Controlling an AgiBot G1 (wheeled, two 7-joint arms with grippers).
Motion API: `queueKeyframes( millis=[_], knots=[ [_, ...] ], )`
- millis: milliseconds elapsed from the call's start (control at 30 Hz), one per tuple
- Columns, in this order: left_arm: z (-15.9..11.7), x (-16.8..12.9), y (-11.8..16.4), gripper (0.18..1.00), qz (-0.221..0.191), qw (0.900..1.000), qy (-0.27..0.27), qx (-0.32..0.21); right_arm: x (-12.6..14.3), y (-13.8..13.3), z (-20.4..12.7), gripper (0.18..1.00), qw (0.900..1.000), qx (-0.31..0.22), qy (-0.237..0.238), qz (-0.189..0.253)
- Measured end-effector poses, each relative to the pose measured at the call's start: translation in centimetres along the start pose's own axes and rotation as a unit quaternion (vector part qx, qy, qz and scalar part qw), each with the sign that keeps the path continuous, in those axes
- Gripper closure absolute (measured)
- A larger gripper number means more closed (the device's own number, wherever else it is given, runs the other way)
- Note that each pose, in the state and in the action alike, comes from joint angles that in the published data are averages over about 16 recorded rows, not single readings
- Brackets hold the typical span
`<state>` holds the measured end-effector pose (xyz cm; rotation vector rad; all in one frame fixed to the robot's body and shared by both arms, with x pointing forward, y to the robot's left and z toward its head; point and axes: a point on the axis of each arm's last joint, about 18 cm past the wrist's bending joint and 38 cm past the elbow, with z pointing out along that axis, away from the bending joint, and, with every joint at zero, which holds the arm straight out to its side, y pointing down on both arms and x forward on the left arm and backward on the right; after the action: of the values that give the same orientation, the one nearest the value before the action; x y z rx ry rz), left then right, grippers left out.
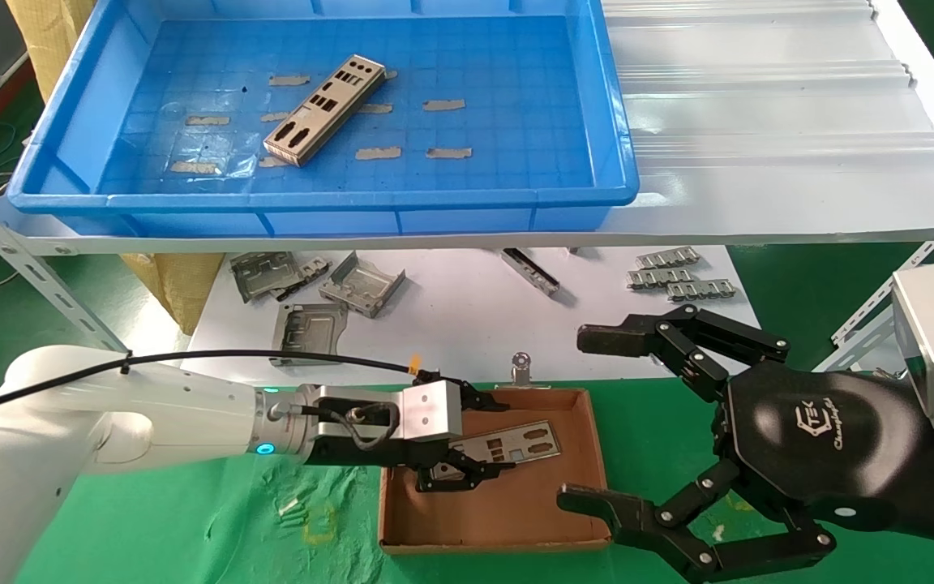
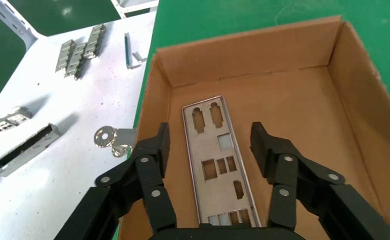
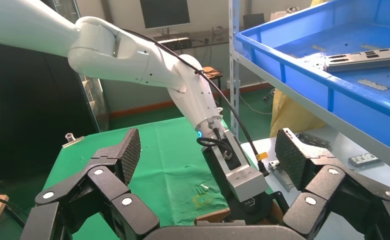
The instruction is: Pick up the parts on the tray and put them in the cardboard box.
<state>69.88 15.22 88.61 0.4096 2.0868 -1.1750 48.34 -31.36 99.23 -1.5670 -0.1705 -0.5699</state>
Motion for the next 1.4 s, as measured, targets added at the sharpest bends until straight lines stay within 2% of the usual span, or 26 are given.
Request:
queueKeyframes(
  millis=[233, 533, 767, 1067, 1400],
  knots=[
    [-1.0, 0.4, -0.9, 0.508, -0.033, 0.9988, 0.013, 0.034, 0.0, 0.0, 0.0, 0.178, 1.000, 0.000, 0.000, 0.000],
    [-2.5, 1.2, -1.9, 0.336, -0.089, 0.9918, 0.031, 0.086, 0.0, 0.0, 0.0, 0.178, 1.000, 0.000, 0.000, 0.000],
    [-2.9, 1.3, -2.0, 0.242, -0.101, 0.9897, 0.031, 0.097, 0.0, 0.0, 0.0, 0.178, 1.000, 0.000, 0.000, 0.000],
    [-4.3, 1.0, -1.9, 0.193, -0.109, 0.9878, 0.014, 0.110, 0.0, 0.0, 0.0, 0.178, 1.000, 0.000, 0.000, 0.000],
    [-7.9, 0.8, -2.3, 0.184, -0.131, 0.9803, -0.015, 0.147, 0.0, 0.0, 0.0, 0.178, 1.000, 0.000, 0.000, 0.000]
  ],
)
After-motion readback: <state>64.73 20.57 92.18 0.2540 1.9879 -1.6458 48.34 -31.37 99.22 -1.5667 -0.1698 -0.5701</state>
